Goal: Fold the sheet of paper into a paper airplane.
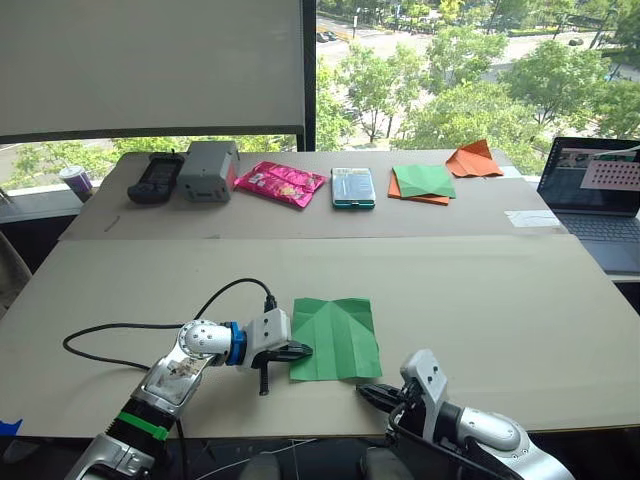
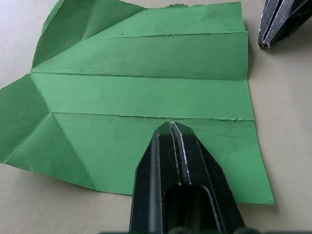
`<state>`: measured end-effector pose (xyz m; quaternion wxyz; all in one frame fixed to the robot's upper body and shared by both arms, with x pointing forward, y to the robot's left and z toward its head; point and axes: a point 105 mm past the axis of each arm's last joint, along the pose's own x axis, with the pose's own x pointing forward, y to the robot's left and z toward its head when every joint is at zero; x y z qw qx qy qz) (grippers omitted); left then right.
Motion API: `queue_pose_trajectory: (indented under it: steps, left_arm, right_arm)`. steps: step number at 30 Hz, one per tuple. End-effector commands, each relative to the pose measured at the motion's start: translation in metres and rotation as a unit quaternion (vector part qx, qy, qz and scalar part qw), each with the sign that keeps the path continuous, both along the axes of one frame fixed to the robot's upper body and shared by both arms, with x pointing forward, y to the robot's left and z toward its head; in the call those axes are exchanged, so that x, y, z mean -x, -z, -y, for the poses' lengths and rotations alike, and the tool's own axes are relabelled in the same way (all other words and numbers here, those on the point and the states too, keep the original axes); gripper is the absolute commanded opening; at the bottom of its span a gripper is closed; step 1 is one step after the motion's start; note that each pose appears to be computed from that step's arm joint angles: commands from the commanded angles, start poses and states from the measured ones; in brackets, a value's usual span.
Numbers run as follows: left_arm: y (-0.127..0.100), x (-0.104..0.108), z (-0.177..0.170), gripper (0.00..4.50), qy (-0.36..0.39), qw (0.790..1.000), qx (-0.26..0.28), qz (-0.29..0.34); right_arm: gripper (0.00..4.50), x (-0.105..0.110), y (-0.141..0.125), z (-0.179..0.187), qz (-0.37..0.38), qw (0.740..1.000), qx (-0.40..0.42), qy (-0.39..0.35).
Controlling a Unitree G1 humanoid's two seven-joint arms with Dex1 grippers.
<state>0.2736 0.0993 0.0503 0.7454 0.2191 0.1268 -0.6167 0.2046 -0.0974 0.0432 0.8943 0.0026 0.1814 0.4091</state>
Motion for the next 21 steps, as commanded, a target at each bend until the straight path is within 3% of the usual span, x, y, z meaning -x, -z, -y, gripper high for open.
queue_pose_trajectory:
  steps: [1, 9, 21]
  left_arm:
    - [0.014, 0.004, -0.005, 0.0, 0.003, 0.999, -0.028, -0.027]
    - [0.014, 0.003, -0.007, 0.0, 0.008, 0.999, -0.03, -0.027]
    - [0.013, 0.002, -0.009, 0.0, 0.004, 0.999, -0.032, -0.024]
  right_arm:
    - [0.02, -0.012, -0.001, 0.017, 0.034, 0.998, 0.018, 0.051]
    - [0.02, -0.021, -0.005, 0.023, 0.08, 0.991, 0.004, 0.103]
    - [0.02, -0.038, -0.023, -0.011, 0.104, 0.99, -0.068, 0.061]
